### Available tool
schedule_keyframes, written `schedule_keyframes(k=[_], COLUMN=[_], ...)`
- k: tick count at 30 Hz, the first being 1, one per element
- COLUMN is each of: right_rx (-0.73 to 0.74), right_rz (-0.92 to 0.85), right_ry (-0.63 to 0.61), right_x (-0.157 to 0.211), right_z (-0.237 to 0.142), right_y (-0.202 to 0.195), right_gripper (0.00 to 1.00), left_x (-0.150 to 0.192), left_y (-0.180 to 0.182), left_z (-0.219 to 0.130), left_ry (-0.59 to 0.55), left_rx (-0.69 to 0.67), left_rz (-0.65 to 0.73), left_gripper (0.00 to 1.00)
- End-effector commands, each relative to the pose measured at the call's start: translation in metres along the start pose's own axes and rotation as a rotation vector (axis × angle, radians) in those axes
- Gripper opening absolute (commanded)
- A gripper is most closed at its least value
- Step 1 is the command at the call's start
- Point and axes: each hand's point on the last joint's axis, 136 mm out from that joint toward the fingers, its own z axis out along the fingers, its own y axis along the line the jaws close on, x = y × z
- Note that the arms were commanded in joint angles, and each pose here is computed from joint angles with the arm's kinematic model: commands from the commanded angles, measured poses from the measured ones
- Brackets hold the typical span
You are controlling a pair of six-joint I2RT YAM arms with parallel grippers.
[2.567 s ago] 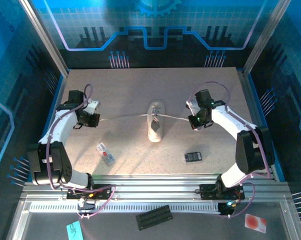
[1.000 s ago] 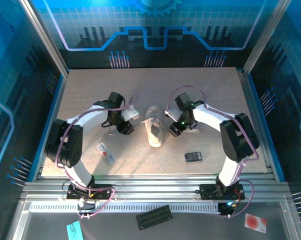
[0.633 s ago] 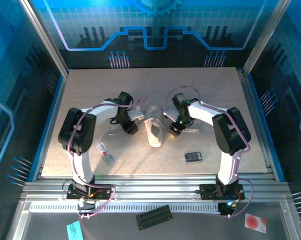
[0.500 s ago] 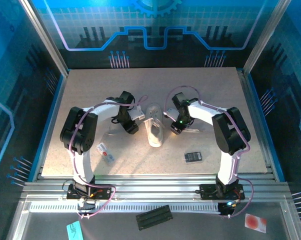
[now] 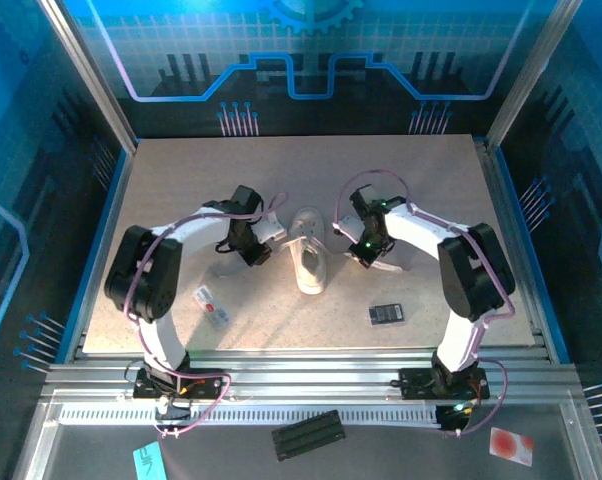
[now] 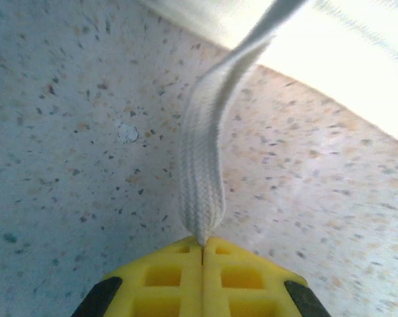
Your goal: Tie the shoes
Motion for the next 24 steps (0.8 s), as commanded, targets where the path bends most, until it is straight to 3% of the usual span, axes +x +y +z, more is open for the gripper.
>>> schedule_keyframes(k=[1, 9, 14, 20, 24], right_rx=[-0.003, 0.026, 0.042, 0.036, -0.05], right_rz=[0.042, 0.116, 0.271, 0.402, 0.349], right_ry=[-0.073, -0.184, -0.194, -0.161, -0.179], right_x=[-0.005, -0.011, 0.002, 0.028, 0.02], right_z=[-0.023, -0.046, -0.055, -0.055, -0.052], right_y=[0.002, -0.001, -0.023, -0.037, -0.018], right_gripper=[0.0, 0.0, 0.0, 0.0, 0.0], left_x=[-0.035, -0.073, -0.086, -0.058, -0.024], left_y=[-0.01, -0.029, -0.027, 0.001, 0.001], left_z=[-0.042, -0.102, -0.131, -0.128, -0.105], left_ry=[-0.206, -0.492, -0.622, -0.603, -0.485], left_rx=[0.017, 0.024, 0.023, -0.013, -0.012], left_rz=[0.007, 0.019, -0.013, -0.133, -0.133], left_gripper=[0.0, 0.0, 0.0, 0.0, 0.0])
